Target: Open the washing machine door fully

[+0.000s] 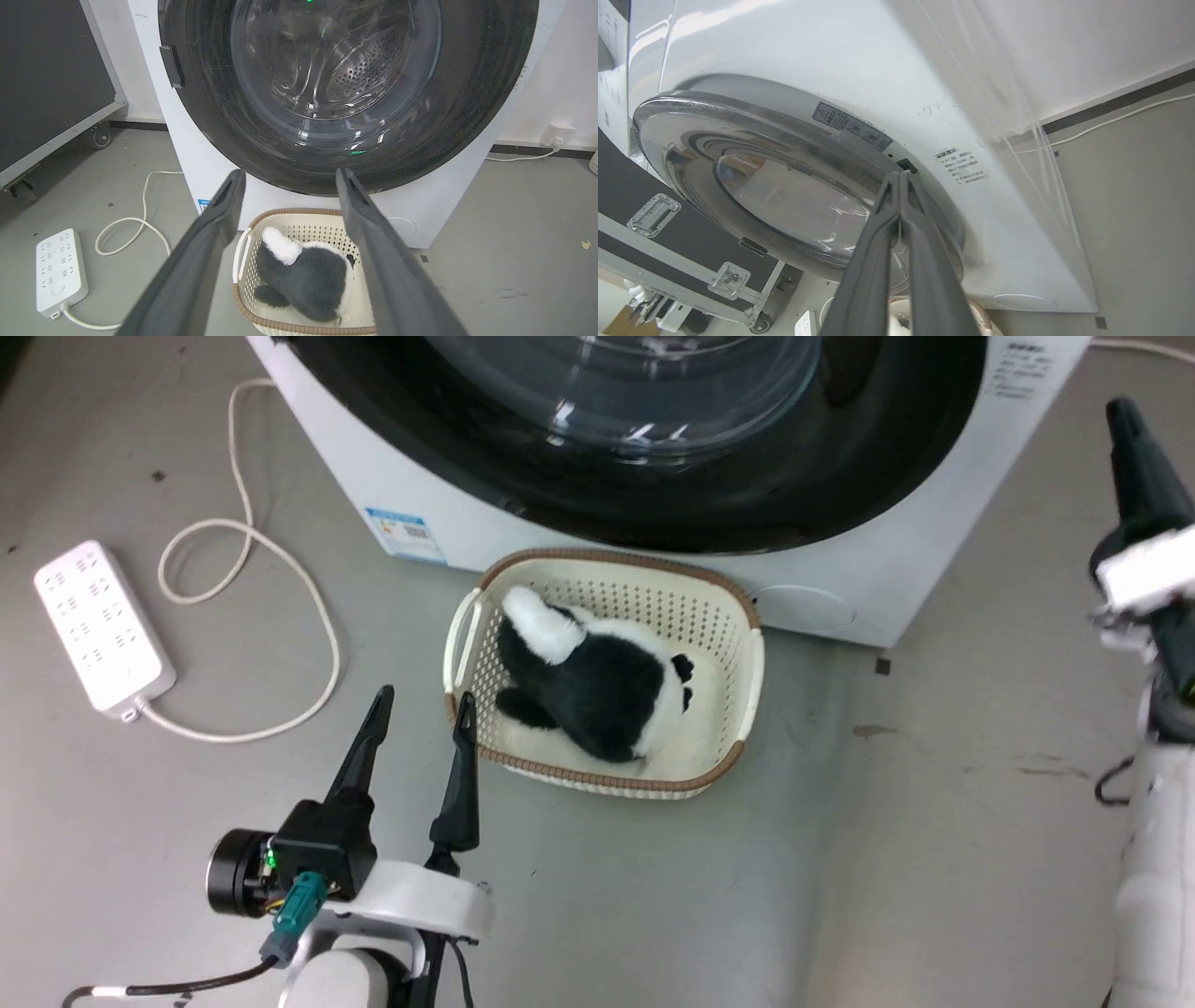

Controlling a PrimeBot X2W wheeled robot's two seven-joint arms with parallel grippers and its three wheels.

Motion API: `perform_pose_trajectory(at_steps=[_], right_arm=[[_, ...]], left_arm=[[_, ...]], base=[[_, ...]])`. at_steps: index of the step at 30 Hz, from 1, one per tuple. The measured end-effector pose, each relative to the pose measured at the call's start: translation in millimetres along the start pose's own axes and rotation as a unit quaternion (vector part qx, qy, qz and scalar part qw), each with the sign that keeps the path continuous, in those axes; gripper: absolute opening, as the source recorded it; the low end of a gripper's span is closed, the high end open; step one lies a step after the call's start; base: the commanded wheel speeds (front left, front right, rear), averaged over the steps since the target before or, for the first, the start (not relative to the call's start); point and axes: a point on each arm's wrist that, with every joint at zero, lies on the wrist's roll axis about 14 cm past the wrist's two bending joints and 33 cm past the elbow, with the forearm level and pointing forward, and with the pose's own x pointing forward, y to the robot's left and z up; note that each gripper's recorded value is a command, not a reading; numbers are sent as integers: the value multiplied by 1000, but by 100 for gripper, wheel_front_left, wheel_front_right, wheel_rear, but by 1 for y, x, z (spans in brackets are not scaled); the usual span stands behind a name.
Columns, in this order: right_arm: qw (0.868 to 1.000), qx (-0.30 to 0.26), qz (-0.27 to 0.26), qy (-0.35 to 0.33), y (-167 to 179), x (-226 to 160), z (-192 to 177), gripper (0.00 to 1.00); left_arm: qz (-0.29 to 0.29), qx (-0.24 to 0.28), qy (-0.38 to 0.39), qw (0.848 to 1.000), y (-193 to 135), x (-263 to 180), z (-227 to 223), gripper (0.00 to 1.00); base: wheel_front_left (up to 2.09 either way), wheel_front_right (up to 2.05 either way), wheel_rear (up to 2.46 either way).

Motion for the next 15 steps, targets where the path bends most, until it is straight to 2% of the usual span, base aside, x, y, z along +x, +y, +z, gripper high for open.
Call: perform_pose_trajectory(at_steps=[7,15], right_arm=[[992,107,3,67,1,37,-22,0],[974,190,11,125,11,69,-39,0]], left_arm=[[11,1,1,1000,6,2,-3,100],[23,1,0,1000,13,2,-5,100]], base=[[0,0,0],[0,0,0]])
